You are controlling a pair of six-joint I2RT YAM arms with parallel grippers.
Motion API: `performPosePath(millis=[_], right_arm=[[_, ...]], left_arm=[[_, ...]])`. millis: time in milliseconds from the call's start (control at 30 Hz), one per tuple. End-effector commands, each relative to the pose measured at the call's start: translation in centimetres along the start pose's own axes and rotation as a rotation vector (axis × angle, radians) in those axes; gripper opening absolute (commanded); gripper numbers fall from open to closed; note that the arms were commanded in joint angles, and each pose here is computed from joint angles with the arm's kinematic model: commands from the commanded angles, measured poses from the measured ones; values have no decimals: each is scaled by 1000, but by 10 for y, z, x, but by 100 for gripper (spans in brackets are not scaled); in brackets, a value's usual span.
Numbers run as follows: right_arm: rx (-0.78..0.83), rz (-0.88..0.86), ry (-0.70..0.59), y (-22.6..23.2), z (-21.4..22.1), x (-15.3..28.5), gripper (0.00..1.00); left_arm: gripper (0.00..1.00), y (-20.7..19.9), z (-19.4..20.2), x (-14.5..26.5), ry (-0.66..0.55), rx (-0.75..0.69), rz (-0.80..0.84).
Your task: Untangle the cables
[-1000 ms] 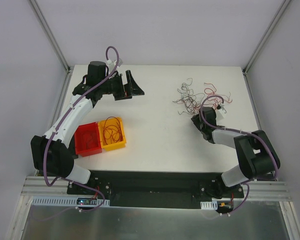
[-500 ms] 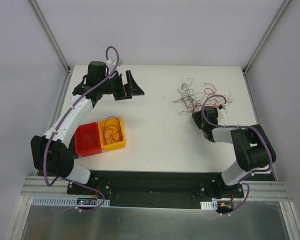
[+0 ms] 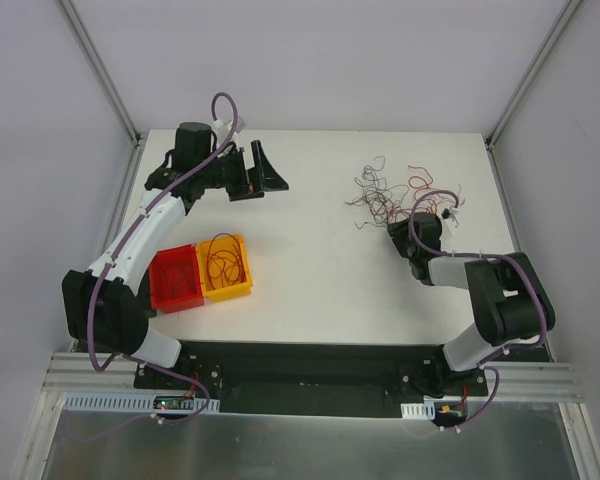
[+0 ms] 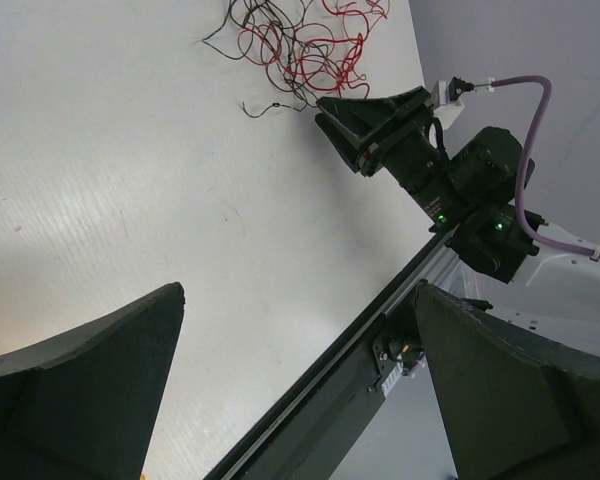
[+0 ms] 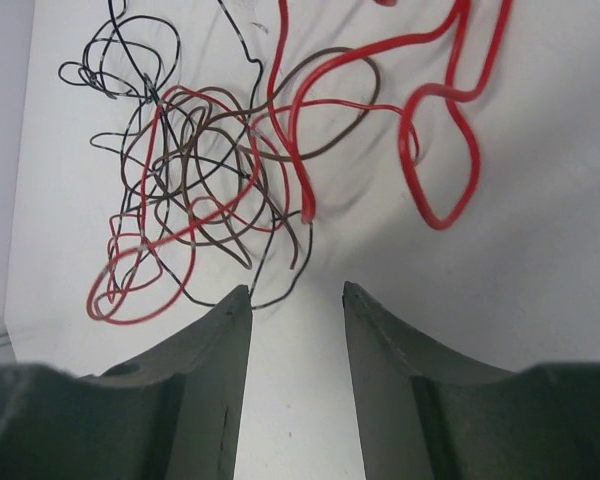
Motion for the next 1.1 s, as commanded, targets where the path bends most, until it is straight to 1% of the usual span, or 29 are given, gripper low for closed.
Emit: performPosePath(millis=[0,100,133,167,300,333,433,467,533,600,667,700,767,867,967,1067], right_arm=[[-23,-60,-26,24,-13,-14,44],[-40,-72,6,29,-9,-22,41],[-45,-69,14,29,-6,-23,37],[-48,-71,17,29,-6,-23,32],[-31,-87,13,30,-4,-9,3],[-9,-87,10,29,-4,-5,0],[99,-110,48,32,-4,11,0],[132,-111,42,33,-8,19,0],[206,-102,2,34,-22,36,1],[294,-99,-50,44,-45,57,0],[399,-125,-134,66,-79,83,0],[427,-160,-214,89,-109,103,0],[499,-204,-324,118,-153,142,0],[543,-326,-493,166,-212,207,0],[542,-458,-609,199,-247,264,0],[507,-522,-654,207,-257,293,0]], left_arm=[[99,-4,-3,-1,19,-7,48],[99,-4,-4,-2,22,-5,50],[99,-4,-4,-2,23,-6,51],[99,-4,-4,-2,23,-7,52],[99,-5,-4,0,17,-16,51],[99,-5,-4,0,14,-15,50],[99,-6,-4,0,16,-15,54],[99,-5,-4,0,19,-13,54],[99,-7,-4,0,24,-12,61],[99,-8,-3,2,22,-16,66],[99,-10,-3,4,17,-21,69],[99,-11,-3,5,13,-24,69],[99,-12,-3,6,10,-27,70],[99,-12,-3,6,9,-29,73],[99,-12,-3,7,3,-33,68],[99,-11,-3,5,2,-32,63]])
Point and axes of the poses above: each gripper's point midway between its finger pads, its own x axis back along the fingers, its own y axis along the line the jaws close on, z = x × y, the point moved 7 cm from there along x, back along the fingers, and after that the axes turned 13 degrees about x, right-handed, at the moved point
